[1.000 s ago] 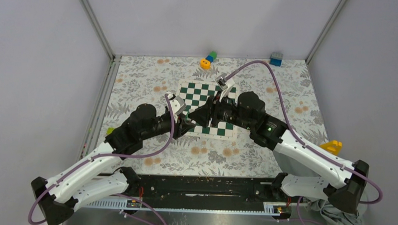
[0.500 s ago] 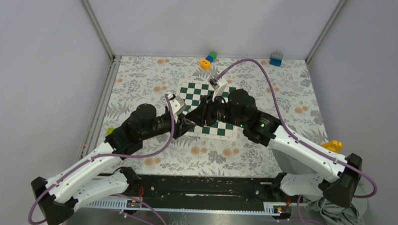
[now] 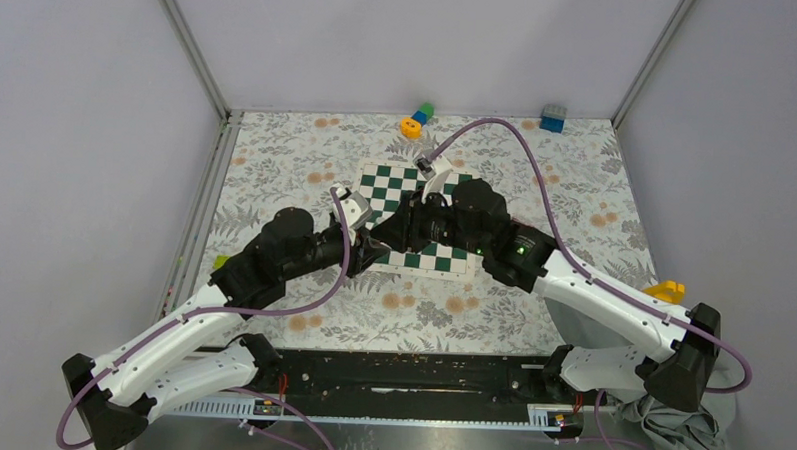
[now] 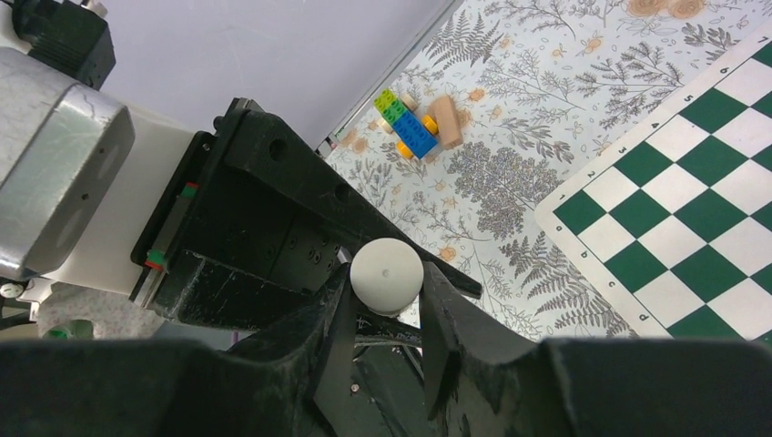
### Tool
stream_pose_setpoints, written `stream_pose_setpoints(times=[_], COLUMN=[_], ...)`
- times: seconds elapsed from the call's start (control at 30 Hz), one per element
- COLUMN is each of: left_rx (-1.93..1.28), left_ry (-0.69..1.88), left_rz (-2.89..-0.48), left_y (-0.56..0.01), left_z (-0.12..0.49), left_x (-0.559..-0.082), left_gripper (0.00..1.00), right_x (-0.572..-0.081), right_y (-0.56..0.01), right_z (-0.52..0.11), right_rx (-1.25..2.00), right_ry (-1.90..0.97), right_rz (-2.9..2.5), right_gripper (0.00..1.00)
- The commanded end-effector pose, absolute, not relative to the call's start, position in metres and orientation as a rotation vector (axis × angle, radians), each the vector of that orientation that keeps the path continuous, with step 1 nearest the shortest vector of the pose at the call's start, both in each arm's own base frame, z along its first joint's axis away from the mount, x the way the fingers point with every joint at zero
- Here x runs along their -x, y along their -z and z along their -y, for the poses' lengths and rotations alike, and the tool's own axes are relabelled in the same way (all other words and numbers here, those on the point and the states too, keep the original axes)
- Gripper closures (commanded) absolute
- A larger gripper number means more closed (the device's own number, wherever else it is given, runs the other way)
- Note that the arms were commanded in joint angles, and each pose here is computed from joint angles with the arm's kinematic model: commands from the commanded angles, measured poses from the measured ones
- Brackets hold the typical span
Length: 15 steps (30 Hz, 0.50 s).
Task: Paint the nails
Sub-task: Place the nail polish bottle at the center of the board.
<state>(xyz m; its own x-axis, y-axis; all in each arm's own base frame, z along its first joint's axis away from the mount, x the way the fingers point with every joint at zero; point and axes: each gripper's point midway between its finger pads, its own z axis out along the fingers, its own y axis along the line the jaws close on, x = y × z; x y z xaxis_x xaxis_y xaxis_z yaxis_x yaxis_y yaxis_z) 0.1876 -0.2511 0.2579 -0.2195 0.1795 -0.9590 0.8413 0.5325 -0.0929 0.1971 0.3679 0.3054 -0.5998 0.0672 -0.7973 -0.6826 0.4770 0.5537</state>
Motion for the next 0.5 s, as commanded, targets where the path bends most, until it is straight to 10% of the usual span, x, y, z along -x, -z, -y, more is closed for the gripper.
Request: stream_pose_setpoints(times=[0.0, 0.1, 0.47], left_rx=[-0.847, -0.841, -0.648], left_ry=[0.778, 0.779, 0.671], left_rz=[-1.621, -1.612, -1.575], left_y=[-0.287, -0.290, -0.316], left_z=[0.254, 0.253, 0.219], left_x=[-0.192, -0.191, -0.205], left_gripper=[0.60, 0.05, 0.01], right_x=[-0.210, -0.217, -0.262], right_y=[-0.332, -0.329, -0.263], right_z=[-0.366, -0.356, -0.255], right_rx=[0.437, 0.421, 0.259], right_ry=[-1.166, -1.091, -0.465], right_rz=[-1.809, -1.799, -1.796], right_gripper=[1.00, 1.00, 1.00])
